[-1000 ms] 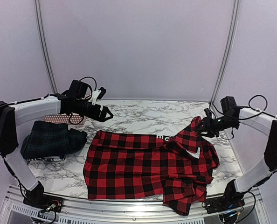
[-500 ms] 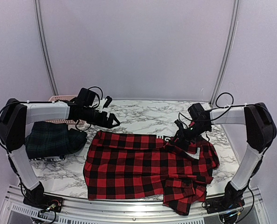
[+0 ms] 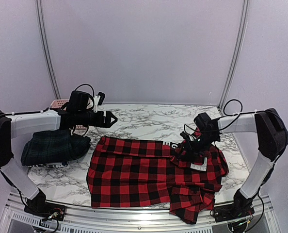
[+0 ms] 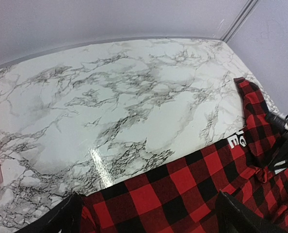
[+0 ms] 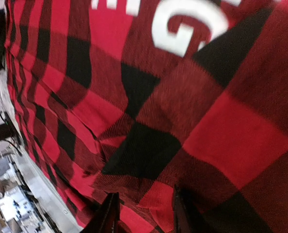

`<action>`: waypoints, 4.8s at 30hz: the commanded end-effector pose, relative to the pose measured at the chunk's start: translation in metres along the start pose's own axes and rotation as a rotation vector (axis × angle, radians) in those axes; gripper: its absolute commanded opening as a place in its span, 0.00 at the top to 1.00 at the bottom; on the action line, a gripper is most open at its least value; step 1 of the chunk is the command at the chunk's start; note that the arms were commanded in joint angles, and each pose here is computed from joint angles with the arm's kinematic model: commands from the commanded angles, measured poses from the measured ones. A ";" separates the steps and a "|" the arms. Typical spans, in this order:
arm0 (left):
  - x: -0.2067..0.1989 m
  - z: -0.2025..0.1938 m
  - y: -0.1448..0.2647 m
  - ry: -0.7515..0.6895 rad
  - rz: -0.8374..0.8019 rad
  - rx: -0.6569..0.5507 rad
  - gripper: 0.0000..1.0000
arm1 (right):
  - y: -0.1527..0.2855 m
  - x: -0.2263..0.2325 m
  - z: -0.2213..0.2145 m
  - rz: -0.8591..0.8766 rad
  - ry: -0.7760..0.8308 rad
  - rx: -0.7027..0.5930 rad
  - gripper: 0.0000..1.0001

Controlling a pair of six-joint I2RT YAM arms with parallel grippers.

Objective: Fold and stack the mixed laundry pile
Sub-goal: Smooth out the 1/3-folded T-shirt at the center of the board.

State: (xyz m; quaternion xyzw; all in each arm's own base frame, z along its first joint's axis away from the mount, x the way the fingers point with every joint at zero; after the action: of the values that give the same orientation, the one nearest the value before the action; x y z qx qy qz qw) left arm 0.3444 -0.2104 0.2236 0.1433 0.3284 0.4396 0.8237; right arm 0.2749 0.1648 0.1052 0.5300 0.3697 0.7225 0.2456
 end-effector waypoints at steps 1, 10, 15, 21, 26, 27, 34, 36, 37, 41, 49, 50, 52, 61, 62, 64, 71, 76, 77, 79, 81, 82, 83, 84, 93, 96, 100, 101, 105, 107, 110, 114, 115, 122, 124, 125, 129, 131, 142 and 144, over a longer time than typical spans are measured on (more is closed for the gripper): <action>0.000 0.005 -0.002 0.012 0.034 -0.028 0.01 | 0.076 0.005 0.060 -0.019 0.054 -0.262 0.62; -0.001 0.013 -0.006 -0.015 0.050 -0.023 0.01 | 0.163 -0.091 0.109 -0.226 -0.175 -0.476 0.49; 0.001 0.010 -0.006 -0.019 0.067 -0.021 0.01 | 0.151 -0.115 0.120 -0.228 -0.225 -0.432 0.35; 0.006 0.003 -0.013 -0.012 0.084 0.009 0.01 | 0.115 -0.137 0.123 -0.163 -0.286 -0.365 0.31; 0.011 -0.007 -0.020 -0.010 0.111 0.056 0.01 | 0.100 -0.143 0.127 -0.115 -0.276 -0.362 0.51; 0.011 -0.007 -0.020 -0.010 0.113 0.058 0.01 | 0.100 -0.144 0.129 -0.113 -0.272 -0.365 0.58; 0.009 -0.004 -0.017 -0.022 0.117 0.053 0.01 | 0.126 -0.112 0.150 -0.009 -0.125 -0.453 1.00; 0.006 -0.001 -0.013 -0.031 0.112 0.046 0.01 | 0.141 -0.083 0.152 0.024 -0.016 -0.492 1.00; 0.005 -0.001 -0.011 -0.038 0.107 0.044 0.01 | 0.149 -0.071 0.151 0.042 0.033 -0.511 1.00; -0.010 0.000 -0.002 -0.078 0.049 0.040 0.01 | 0.152 0.004 0.143 0.168 0.278 -0.511 1.00; -0.044 -0.007 0.024 -0.186 0.002 0.026 0.01 | 0.128 0.122 0.069 0.271 0.640 -0.378 0.91; -0.044 -0.008 0.029 -0.183 0.005 0.019 0.01 | 0.123 0.134 0.055 0.265 0.678 -0.354 0.92; -0.045 -0.014 0.038 -0.175 -0.003 0.015 0.01 | 0.110 0.148 0.024 0.259 0.715 -0.302 0.93; -0.107 -0.101 0.060 -0.346 -0.177 0.121 0.01 | 0.057 0.171 -0.080 0.239 0.788 -0.148 0.95; -0.117 -0.111 0.061 -0.374 -0.210 0.126 0.01 | 0.053 0.168 -0.085 0.231 0.789 -0.143 0.96; -0.139 -0.133 0.062 -0.461 -0.275 0.127 0.01 | 0.047 0.164 -0.089 0.213 0.796 -0.134 0.97; -0.175 -0.200 0.052 -0.860 -0.275 0.157 0.01 | 0.048 0.159 -0.091 0.153 0.798 -0.137 0.83; -0.188 -0.219 0.047 -1.113 -0.292 0.157 0.13 | 0.051 0.161 -0.084 0.189 0.734 -0.144 0.82; -0.188 -0.220 0.047 -1.159 -0.280 0.148 0.14 | 0.054 0.161 -0.080 0.205 0.714 -0.160 0.82; -0.189 -0.223 0.044 -1.254 -0.248 0.126 0.17 | 0.061 0.155 -0.072 0.236 0.659 -0.198 0.82; -0.191 -0.226 0.041 -1.342 -0.219 0.098 0.17 | 0.072 0.148 -0.064 0.271 0.597 -0.241 0.82; -0.192 -0.229 0.039 -1.379 -0.209 0.088 0.16 | 0.077 0.144 -0.060 0.285 0.576 -0.265 0.82; -0.194 -0.231 0.037 -1.410 -0.206 0.079 0.16 | 0.082 0.142 -0.057 0.300 0.558 -0.283 0.82; -0.195 -0.235 0.034 -1.444 -0.206 0.079 0.16 | 0.087 0.138 -0.054 0.313 0.540 -0.303 0.81; -0.206 -0.256 0.013 -1.606 -0.191 0.078 0.17 | 0.120 0.102 -0.036 0.363 0.399 -0.410 0.79; -0.212 -0.253 0.008 -1.621 -0.177 0.057 0.25 | 0.119 0.097 -0.035 0.358 0.388 -0.405 0.79; -0.222 -0.245 0.006 -1.597 -0.168 0.012 0.41 | 0.117 0.092 -0.033 0.345 0.382 -0.397 0.79; -0.226 -0.243 0.007 -1.587 -0.178 0.004 0.48 | 0.116 0.090 -0.032 0.332 0.377 -0.399 0.79; -0.240 -0.240 0.015 -1.577 -0.231 0.051 0.77 | 0.120 0.072 -0.023 0.269 0.322 -0.415 0.79; -0.247 -0.235 0.019 -1.546 -0.249 0.094 0.95 | 0.125 0.059 -0.015 0.217 0.276 -0.439 0.78; -0.259 -0.225 0.036 -1.466 -0.296 0.157 1.00 | 0.131 0.038 -0.001 0.170 0.201 -0.462 0.78; -0.291 -0.202 0.069 -1.354 -0.371 0.167 1.00 | 0.138 0.017 0.020 0.144 0.145 -0.493 0.78; -0.300 -0.198 0.078 -1.345 -0.395 0.172 1.00 | 0.141 0.013 0.026 0.141 0.139 -0.506 0.78; -0.342 -0.194 0.117 -1.354 -0.485 0.220 1.00 | 0.137 0.005 0.055 0.195 0.168 -0.499 0.79; -0.349 -0.191 0.121 -1.332 -0.509 0.229 1.00 | 0.132 0.003 0.056 0.211 0.168 -0.485 0.81; -0.352 -0.189 0.122 -1.315 -0.517 0.226 1.00 | 0.129 0.002 0.055 0.217 0.166 -0.474 0.81; -0.358 -0.185 0.124 -1.278 -0.530 0.219 1.00 | 0.110 0.001 0.045 0.226 0.164 -0.407 0.82; -0.359 -0.180 0.123 -1.252 -0.515 0.211 1.00 | 0.098 0.002 0.037 0.229 0.162 -0.370 0.82; -0.292 -0.089 0.034 -0.644 -0.199 0.234 1.00 | 0.090 -0.004 0.029 0.217 0.115 -0.356 0.79; -0.264 -0.076 0.015 -0.492 -0.161 0.260 1.00 | 0.088 -0.011 0.031 0.194 0.092 -0.350 0.79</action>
State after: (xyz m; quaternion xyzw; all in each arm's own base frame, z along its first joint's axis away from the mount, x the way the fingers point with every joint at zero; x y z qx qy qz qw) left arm 0.1255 -0.4387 0.2958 0.3540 0.0353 0.2091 0.9109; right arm 0.3017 0.1172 0.1717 0.4842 0.1987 0.8212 0.2273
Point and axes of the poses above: each gripper's point midway between its finger pads, its own y axis back along the fingers, its own x axis along the line the jaws close on, z = x × y, the point moved 8 cm from there along y, back along the fingers, and after that the axes turned 8 degrees about y, right-handed, at the moved point
